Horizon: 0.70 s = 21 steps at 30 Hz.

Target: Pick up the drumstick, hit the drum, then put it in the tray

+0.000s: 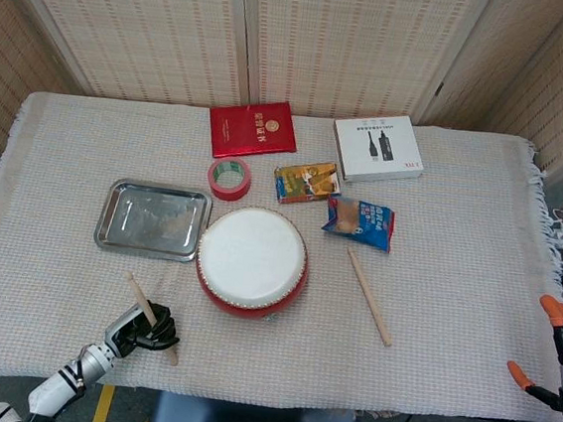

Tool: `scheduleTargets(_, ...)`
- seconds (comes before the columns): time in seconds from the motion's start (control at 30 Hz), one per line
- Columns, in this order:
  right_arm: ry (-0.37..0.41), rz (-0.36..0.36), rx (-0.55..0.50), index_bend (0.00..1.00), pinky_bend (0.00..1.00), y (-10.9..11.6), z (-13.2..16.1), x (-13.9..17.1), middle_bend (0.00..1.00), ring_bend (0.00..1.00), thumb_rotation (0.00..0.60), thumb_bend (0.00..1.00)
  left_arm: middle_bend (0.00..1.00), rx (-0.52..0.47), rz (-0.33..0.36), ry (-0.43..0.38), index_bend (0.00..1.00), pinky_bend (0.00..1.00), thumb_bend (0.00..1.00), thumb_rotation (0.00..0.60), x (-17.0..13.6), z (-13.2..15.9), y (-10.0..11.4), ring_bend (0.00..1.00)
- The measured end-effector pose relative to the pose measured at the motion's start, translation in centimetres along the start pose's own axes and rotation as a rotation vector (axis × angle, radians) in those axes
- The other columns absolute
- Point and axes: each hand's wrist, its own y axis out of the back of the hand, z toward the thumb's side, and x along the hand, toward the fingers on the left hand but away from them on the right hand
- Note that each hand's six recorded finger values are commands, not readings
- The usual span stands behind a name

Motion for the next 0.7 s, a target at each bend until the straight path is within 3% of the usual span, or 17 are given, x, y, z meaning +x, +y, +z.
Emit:
scheduleTargets(0.33,0.002,-0.003,0.001,0.00,0.00,0.0,0.1,0.0,0.08,0.00,0.600,0.18,0.90,0.118,-0.015,-0.034,0.88,0.66,0.24,0.600,-1.0,0.3,-1.1,0.77)
scheduleTargets(0.7,0.000,-0.002,0.003,0.00,0.00,0.0,0.1,0.0,0.08,0.00,0.600,0.18,0.91,0.201,-0.044,-0.013,0.89,0.81,0.24,0.600,-1.5,-0.7,-2.3,0.79)
